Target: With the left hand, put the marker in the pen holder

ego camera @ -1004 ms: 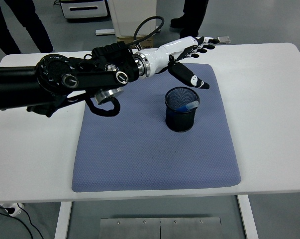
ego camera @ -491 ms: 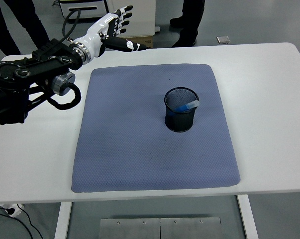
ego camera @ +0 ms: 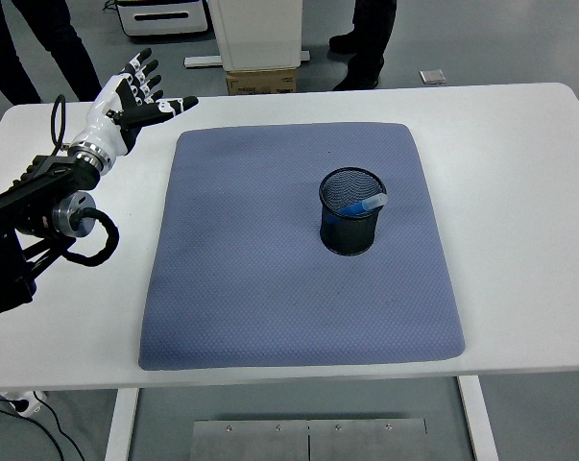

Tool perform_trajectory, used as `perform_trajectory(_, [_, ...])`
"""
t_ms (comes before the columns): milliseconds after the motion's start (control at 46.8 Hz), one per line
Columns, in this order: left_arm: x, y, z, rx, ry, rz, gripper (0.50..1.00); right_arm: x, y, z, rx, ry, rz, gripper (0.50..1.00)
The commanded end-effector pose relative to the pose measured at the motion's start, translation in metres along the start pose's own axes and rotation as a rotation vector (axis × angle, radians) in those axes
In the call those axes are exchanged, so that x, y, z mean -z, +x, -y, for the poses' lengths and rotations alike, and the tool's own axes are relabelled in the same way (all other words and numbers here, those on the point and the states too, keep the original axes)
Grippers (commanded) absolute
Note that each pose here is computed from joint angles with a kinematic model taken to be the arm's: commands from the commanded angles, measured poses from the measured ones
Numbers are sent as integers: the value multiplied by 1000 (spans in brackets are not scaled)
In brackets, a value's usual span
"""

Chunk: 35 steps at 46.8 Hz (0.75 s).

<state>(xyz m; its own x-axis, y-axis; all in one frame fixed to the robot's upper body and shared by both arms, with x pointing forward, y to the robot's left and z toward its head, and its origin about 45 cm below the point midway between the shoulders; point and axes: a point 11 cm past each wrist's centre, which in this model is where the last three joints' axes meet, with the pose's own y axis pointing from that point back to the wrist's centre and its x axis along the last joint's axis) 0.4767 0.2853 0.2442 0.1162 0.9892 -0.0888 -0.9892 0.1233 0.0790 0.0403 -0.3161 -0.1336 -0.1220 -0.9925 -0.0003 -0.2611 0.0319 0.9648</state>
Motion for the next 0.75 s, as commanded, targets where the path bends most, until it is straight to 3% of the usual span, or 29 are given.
perform_trajectory(0, [5,13,-6,-25,6,-17,1000,0,0,0,0,0,0,1000])
perform_trajectory(256, [21,26,-15,-44,34,-31,1000,0,0,0,2,-1,-10,1000])
perform_trajectory(534, [20,27,-15,-46,33,-29,1000,6,-2,1,6,10,-2,1000])
perform_trajectory(726, [18,32,-17,-43,30,-27,1000,2,-2,0,7,2,-12,1000])
